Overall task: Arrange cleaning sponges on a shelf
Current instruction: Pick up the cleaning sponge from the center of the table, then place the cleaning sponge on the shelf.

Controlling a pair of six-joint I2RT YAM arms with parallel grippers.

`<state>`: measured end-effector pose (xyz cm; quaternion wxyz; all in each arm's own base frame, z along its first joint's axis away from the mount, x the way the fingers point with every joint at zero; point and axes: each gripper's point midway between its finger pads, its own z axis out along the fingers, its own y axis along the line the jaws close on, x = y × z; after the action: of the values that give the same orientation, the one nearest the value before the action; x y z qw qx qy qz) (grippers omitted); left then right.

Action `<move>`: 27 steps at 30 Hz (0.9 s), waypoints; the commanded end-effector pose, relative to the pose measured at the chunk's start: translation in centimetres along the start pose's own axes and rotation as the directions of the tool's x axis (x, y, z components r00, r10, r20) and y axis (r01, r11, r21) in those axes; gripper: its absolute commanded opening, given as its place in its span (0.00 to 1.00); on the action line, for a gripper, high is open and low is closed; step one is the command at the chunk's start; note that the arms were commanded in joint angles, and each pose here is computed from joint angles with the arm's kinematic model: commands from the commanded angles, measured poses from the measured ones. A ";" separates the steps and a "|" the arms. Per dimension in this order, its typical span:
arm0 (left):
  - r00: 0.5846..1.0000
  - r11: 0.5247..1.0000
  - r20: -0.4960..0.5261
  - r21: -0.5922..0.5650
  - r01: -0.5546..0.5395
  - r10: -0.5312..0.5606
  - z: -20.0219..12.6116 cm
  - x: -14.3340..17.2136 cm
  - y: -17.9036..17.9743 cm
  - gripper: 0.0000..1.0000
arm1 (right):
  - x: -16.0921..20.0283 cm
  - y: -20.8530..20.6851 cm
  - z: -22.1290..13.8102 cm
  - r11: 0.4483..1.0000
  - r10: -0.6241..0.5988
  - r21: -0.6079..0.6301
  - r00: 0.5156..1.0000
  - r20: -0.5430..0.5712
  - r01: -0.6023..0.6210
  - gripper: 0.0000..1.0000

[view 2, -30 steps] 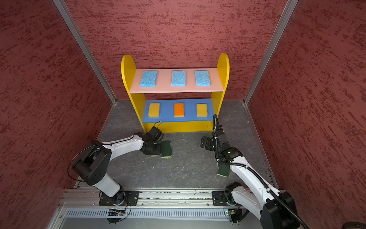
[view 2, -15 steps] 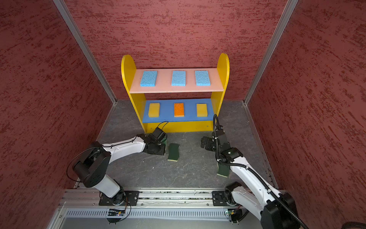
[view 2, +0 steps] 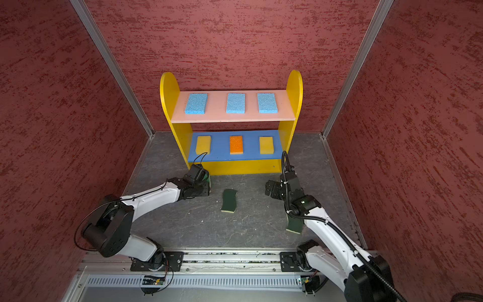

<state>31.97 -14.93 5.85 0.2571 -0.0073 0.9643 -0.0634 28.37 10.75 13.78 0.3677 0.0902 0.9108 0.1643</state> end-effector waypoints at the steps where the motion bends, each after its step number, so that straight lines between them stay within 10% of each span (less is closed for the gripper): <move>1: 0.997 1.000 0.073 0.008 -0.025 0.025 -0.3 -2.7 -0.3 0.53 | 0.1 0.0 0.0 1.000 0.013 -0.019 1.000 0.009 -0.013 0.99; 27: 0.965 0.998 0.262 -0.055 -0.015 0.029 0.1 -5.6 1.1 0.54 | 2.5 1.3 1.6 0.982 0.082 -0.166 0.996 -0.021 -0.084 0.99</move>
<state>35.00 -13.27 6.62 0.3450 -0.0133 0.9378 -0.0352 27.05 12.39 10.19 0.3382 0.0956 0.9089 0.2245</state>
